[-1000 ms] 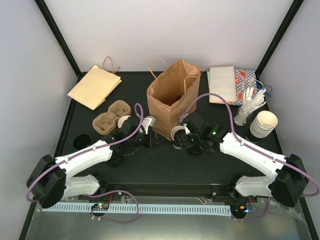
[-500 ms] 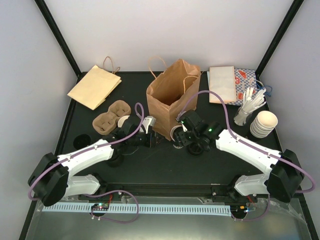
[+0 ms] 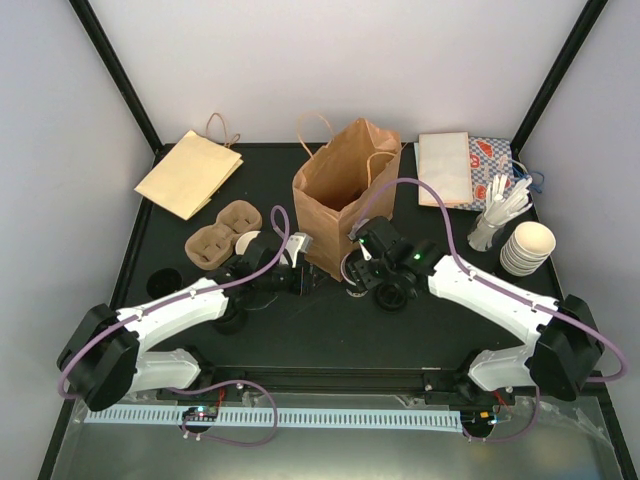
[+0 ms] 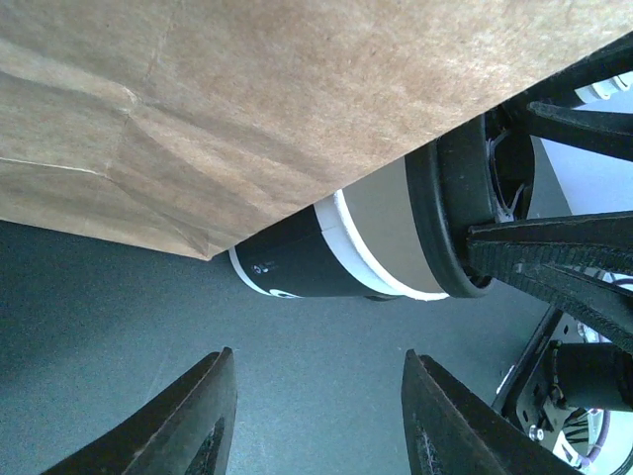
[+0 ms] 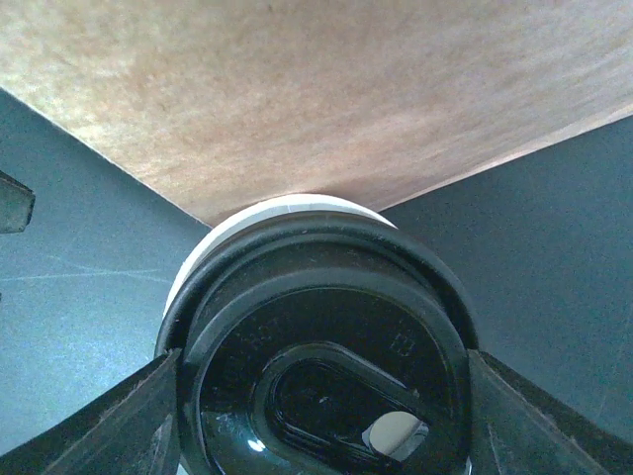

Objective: Pack the takeout coffee

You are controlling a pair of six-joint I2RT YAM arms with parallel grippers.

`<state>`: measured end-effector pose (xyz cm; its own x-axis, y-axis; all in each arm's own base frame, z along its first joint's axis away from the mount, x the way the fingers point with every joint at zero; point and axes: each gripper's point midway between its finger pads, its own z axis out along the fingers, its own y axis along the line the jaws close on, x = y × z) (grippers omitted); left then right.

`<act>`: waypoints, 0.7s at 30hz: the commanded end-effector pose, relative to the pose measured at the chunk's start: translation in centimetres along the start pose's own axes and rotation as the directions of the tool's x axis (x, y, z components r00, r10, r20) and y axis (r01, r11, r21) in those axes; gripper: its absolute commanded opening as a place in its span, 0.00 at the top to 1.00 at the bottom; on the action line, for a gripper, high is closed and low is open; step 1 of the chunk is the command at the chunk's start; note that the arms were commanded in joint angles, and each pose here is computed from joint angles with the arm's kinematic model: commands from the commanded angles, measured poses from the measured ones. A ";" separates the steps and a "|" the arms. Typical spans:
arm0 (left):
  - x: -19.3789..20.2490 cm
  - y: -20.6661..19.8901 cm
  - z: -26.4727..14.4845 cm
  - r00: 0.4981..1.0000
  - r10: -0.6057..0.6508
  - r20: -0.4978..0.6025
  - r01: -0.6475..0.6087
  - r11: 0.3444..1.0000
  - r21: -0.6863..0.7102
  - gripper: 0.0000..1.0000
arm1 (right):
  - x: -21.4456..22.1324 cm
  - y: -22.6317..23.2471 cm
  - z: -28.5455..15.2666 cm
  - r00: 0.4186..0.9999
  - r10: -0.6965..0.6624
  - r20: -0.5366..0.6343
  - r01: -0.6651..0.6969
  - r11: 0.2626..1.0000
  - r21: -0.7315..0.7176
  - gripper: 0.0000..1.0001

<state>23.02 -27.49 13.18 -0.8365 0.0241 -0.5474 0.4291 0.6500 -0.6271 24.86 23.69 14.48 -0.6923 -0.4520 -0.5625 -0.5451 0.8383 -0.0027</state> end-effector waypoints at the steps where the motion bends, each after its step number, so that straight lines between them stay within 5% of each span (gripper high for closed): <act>1: -1.6 -0.8 -0.1 0.999 0.028 0.031 -0.029 0.999 0.015 0.52 | -1.3 0.3 -0.2 0.999 -0.026 0.025 0.026 1.000 0.003 0.32; 21: -1.6 -0.6 0.3 0.999 0.033 0.017 -0.034 0.999 0.008 0.52 | -1.9 0.9 0.2 0.999 -0.047 0.011 0.047 0.999 -0.011 0.33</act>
<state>23.15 -27.60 12.84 -0.8356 0.0376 -0.5480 0.4348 0.6549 -0.6181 25.48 24.71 14.07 -0.6856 -0.4833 -0.5445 -0.5685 0.8226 -0.0143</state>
